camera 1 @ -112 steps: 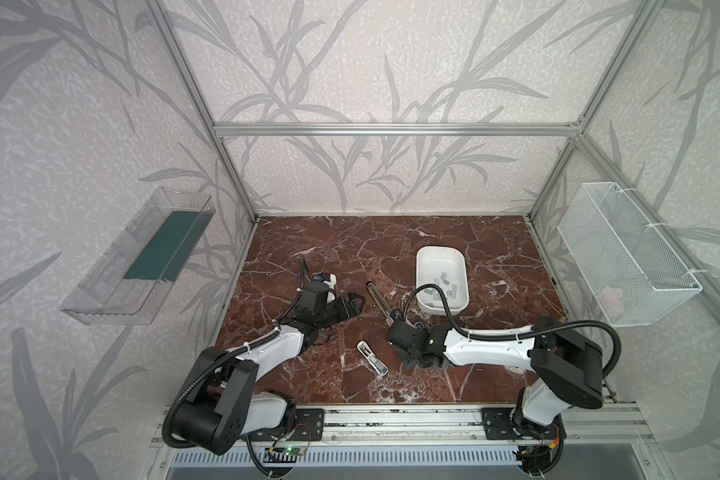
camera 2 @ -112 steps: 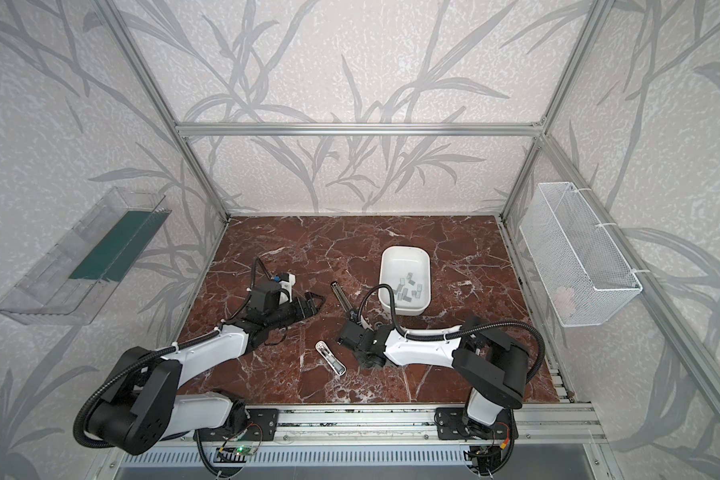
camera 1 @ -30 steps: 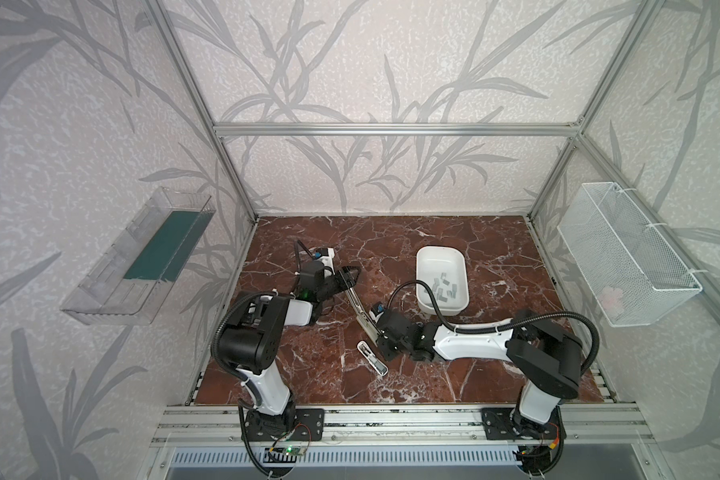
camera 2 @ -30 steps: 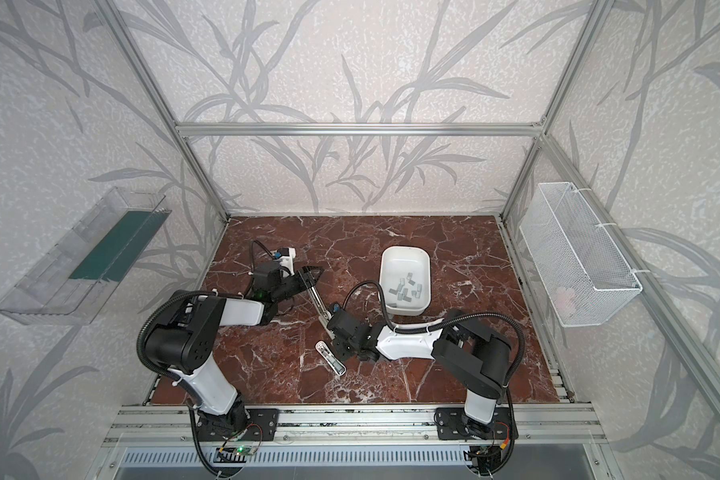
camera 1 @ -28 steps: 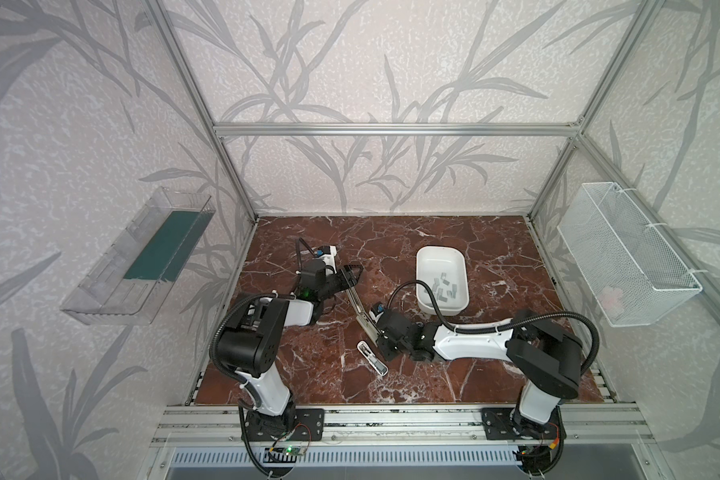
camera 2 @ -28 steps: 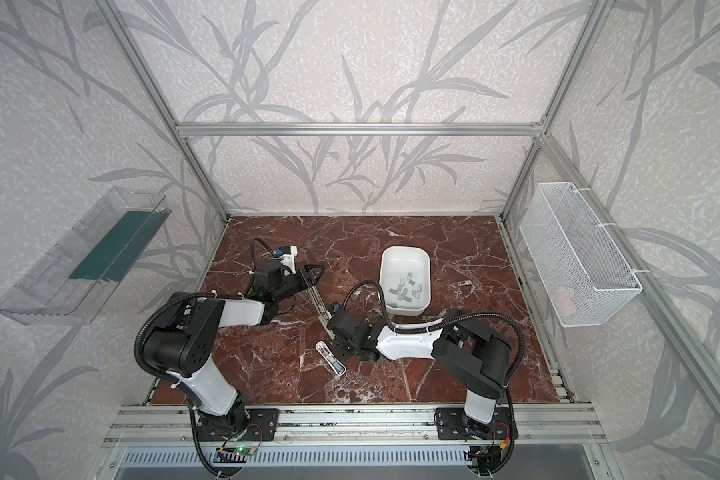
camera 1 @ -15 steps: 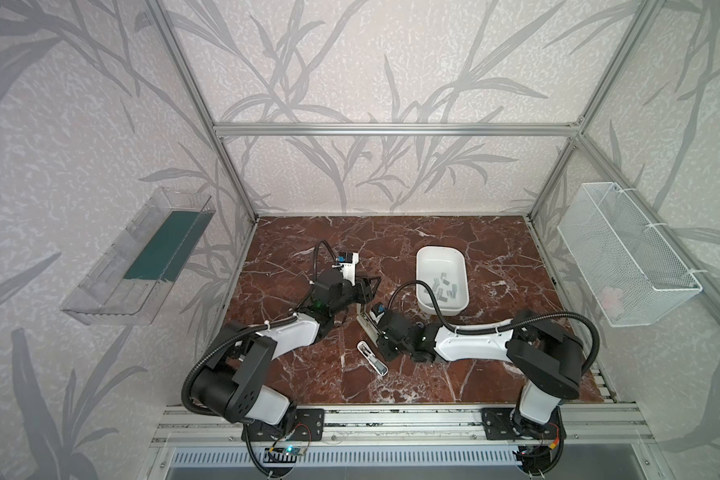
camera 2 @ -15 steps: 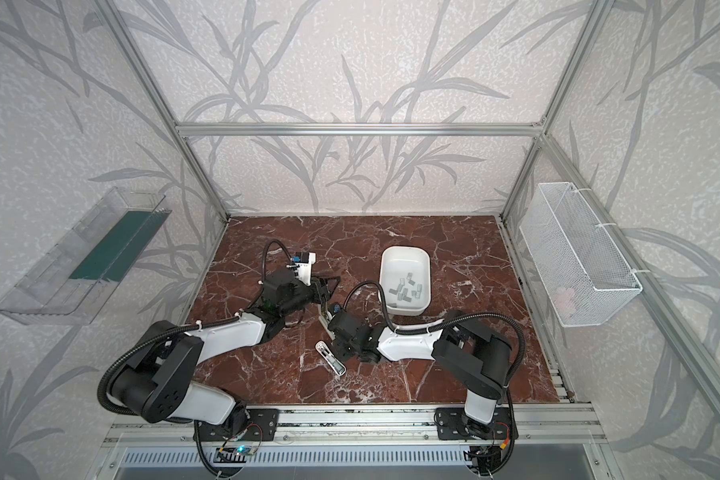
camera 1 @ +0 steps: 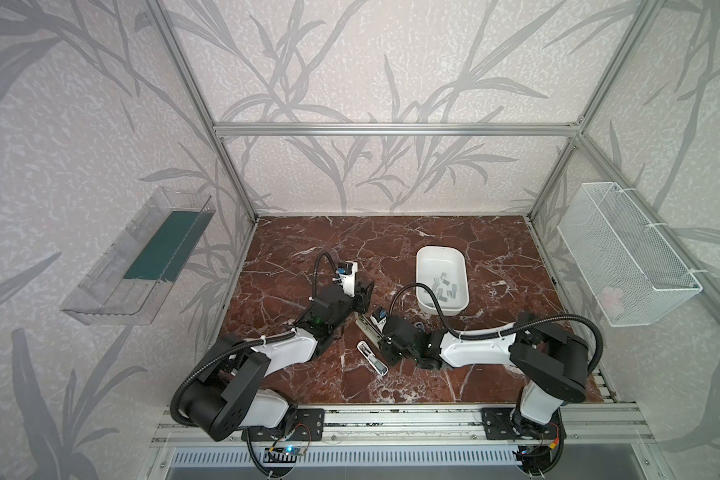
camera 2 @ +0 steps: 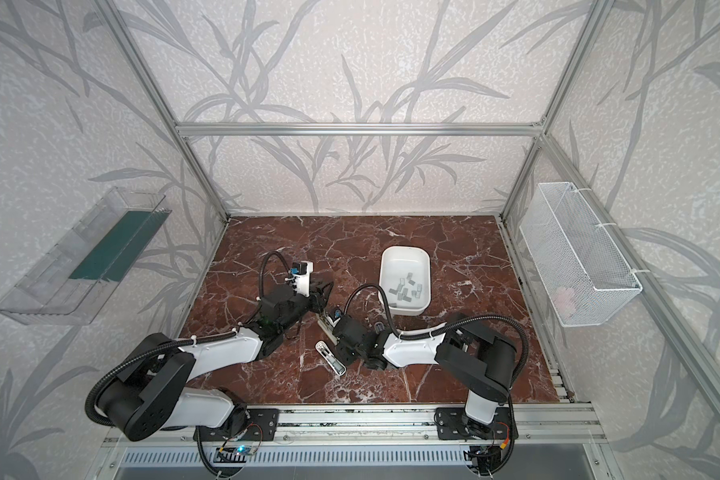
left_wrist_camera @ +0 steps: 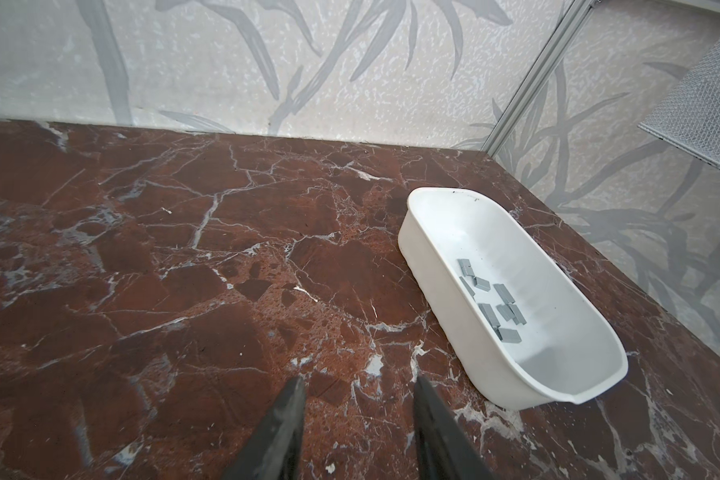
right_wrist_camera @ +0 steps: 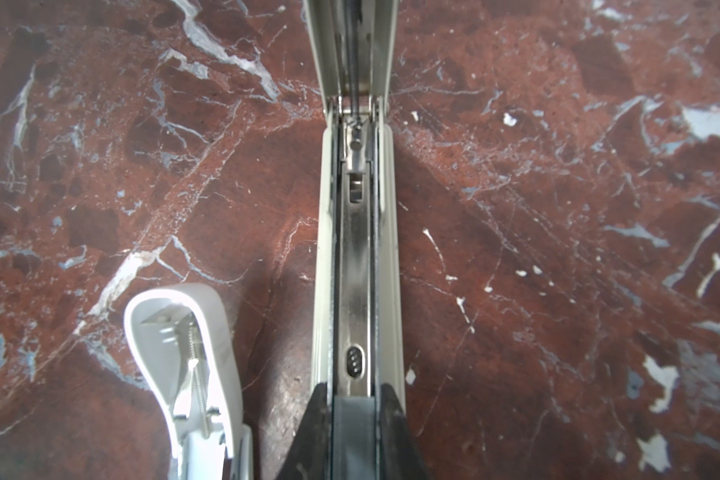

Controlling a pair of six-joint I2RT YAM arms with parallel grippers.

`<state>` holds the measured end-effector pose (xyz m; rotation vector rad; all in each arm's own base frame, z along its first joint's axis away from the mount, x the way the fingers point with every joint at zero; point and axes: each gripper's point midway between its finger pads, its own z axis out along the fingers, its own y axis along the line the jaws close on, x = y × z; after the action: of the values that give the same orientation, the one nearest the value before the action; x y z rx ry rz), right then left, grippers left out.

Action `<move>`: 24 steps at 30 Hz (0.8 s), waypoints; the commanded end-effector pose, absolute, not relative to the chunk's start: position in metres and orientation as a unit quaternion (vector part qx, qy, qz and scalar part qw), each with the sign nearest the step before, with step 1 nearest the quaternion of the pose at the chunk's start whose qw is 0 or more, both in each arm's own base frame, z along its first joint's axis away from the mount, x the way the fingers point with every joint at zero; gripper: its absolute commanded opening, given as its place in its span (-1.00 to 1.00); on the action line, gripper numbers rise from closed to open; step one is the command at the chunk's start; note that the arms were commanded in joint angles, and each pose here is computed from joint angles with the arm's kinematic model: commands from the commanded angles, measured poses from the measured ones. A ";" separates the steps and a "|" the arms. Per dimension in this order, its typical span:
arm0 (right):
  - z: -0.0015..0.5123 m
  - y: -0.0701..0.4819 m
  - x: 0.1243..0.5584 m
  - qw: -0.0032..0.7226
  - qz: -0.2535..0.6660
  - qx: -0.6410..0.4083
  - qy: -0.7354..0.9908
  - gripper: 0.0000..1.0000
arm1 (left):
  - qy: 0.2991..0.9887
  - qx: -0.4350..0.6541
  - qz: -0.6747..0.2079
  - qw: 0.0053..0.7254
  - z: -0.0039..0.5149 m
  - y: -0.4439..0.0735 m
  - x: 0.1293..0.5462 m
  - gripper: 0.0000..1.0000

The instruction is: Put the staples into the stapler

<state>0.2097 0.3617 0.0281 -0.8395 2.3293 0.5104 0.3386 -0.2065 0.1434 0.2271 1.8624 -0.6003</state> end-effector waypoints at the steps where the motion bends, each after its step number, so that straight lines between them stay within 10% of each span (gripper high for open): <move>1: 0.014 0.351 0.207 0.299 0.183 -0.309 0.884 -1.00 | 0.813 0.119 -0.233 0.521 0.111 -0.209 0.316 -0.14; 24: 0.024 0.331 0.206 0.349 0.193 -0.304 0.865 -0.55 | 0.794 0.193 -0.083 0.570 0.090 -0.209 0.289 -0.35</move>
<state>0.2025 0.3476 0.0290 -0.8659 2.2029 0.5326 0.3043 -0.2227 0.1475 0.3642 1.7105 -0.3136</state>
